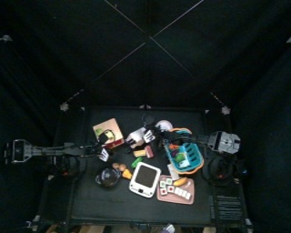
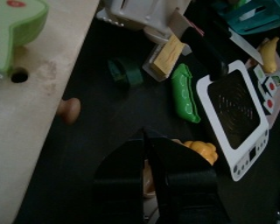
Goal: Fix knifeholder upright
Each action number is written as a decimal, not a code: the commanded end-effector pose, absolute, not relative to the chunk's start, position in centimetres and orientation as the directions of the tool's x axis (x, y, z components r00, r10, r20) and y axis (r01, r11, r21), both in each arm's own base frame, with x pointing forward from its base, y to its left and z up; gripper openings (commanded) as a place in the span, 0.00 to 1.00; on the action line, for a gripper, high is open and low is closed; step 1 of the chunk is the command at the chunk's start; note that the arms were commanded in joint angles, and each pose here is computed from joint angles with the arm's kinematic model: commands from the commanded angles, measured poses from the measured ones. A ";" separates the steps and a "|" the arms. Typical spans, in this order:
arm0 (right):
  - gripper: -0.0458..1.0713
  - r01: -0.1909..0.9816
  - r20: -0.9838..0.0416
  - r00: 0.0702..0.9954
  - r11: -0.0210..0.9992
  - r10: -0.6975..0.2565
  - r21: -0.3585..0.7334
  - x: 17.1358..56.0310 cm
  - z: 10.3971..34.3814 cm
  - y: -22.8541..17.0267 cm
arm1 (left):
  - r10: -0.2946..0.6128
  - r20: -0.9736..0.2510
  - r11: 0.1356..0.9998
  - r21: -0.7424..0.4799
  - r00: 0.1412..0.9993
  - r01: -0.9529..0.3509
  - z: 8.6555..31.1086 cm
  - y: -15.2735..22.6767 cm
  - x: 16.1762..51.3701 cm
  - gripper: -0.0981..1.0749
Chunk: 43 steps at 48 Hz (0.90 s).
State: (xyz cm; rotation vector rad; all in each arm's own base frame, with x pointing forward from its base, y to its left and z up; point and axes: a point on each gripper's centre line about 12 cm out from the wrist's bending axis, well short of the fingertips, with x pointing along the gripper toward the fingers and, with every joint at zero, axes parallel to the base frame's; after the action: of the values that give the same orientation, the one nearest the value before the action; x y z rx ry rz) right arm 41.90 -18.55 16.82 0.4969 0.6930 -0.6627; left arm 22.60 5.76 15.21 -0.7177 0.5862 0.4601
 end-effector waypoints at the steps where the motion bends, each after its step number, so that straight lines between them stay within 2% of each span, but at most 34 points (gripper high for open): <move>1: 0.44 0.694 -0.691 0.603 0.689 -0.397 0.209 42.0 18.3 -18.8 | 0.193 -0.609 0.686 -0.476 0.769 -0.550 16.2 5.9 23.4 0.44; 22: 0.44 0.751 -0.743 0.523 0.639 -0.419 0.169 41.0 16.5 -20.7 | 0.195 -0.572 0.700 -0.488 0.796 -0.522 17.0 6.0 23.9 0.44; 34: 0.44 0.760 -0.749 0.516 0.626 -0.415 0.177 41.6 16.0 -21.0 | 0.200 -0.565 0.699 -0.490 0.801 -0.521 17.0 6.1 24.0 0.44; 43: 0.44 0.775 -0.760 0.483 0.616 -0.435 0.140 41.4 16.5 -21.6 | 0.197 -0.567 0.700 -0.489 0.799 -0.520 16.9 6.0 23.9 0.44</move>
State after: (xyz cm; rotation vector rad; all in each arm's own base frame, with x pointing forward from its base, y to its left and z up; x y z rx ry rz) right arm 41.17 -21.01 14.27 0.5215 0.7960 -0.7710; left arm 23.37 5.92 16.20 -0.6909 0.5332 0.4288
